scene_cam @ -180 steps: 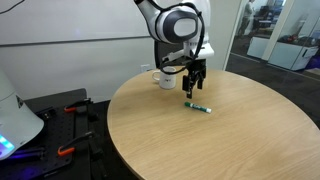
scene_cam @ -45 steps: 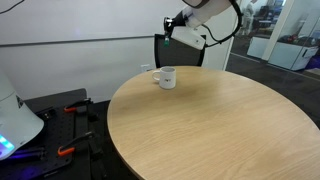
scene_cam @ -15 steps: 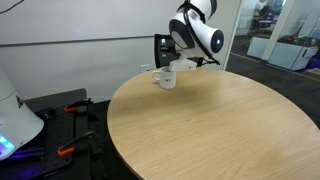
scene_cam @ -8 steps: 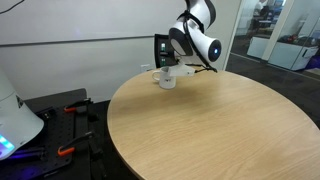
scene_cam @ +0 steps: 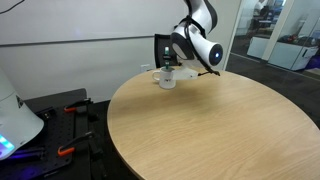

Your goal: Put the marker in the mug cup

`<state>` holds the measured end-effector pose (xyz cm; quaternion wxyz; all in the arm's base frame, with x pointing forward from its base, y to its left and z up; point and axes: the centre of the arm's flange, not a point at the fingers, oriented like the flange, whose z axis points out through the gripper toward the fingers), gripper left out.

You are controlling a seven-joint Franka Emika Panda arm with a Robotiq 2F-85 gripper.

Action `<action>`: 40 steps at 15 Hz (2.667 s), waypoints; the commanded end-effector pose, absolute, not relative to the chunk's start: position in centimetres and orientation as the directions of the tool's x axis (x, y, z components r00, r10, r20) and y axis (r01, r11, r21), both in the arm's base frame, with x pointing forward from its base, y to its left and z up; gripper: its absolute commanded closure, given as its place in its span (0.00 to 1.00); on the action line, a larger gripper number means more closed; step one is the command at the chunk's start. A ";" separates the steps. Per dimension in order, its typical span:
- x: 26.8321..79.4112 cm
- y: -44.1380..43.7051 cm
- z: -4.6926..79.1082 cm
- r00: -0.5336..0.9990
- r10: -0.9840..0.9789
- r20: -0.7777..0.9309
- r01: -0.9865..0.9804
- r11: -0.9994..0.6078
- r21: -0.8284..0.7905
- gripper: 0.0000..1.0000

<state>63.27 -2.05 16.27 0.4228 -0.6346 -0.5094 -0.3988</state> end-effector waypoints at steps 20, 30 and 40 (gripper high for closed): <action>63.6 -2.6 20.4 0.010 0.319 0.948 0.982 -0.180 0.050 0.00; 61.3 -1.2 29.0 -0.176 0.247 0.953 0.977 -0.078 0.200 0.00; 57.9 1.0 34.8 -0.249 0.073 0.966 0.965 0.099 0.241 0.00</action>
